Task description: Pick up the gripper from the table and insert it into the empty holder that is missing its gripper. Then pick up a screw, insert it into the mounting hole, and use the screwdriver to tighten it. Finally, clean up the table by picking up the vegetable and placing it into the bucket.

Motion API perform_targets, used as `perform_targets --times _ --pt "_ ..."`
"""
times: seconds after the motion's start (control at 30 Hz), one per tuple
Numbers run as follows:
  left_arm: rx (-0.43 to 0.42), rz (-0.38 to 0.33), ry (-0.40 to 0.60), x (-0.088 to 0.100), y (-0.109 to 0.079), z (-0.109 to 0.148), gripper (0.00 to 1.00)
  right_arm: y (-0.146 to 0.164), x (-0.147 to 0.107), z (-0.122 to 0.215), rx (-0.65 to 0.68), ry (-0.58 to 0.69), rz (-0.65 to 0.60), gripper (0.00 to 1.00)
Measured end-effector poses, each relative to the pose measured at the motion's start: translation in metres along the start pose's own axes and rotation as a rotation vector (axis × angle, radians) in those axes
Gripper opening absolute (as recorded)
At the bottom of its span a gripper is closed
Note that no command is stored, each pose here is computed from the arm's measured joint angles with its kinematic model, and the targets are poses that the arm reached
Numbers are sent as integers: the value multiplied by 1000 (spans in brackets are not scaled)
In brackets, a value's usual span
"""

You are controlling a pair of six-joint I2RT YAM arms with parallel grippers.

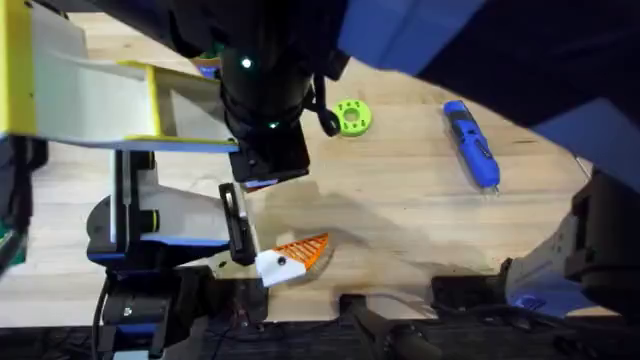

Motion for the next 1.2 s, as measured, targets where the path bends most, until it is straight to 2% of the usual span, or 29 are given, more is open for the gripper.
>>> perform_targets --times 1.2 --pt "0 0 0 0 0 0 986 -2 1 -5 -1 9 0 6"
Point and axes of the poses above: each hand's point on the last joint's axis, 136 mm out from that joint toward the fingers, its own z axis back along the fingers, its own y axis along the line the jaws close on, x = y × z, the point moved 9 cm from there along z, back along the fingers, and after that the axes turned 6 degrees about z, right-handed, at the moved point
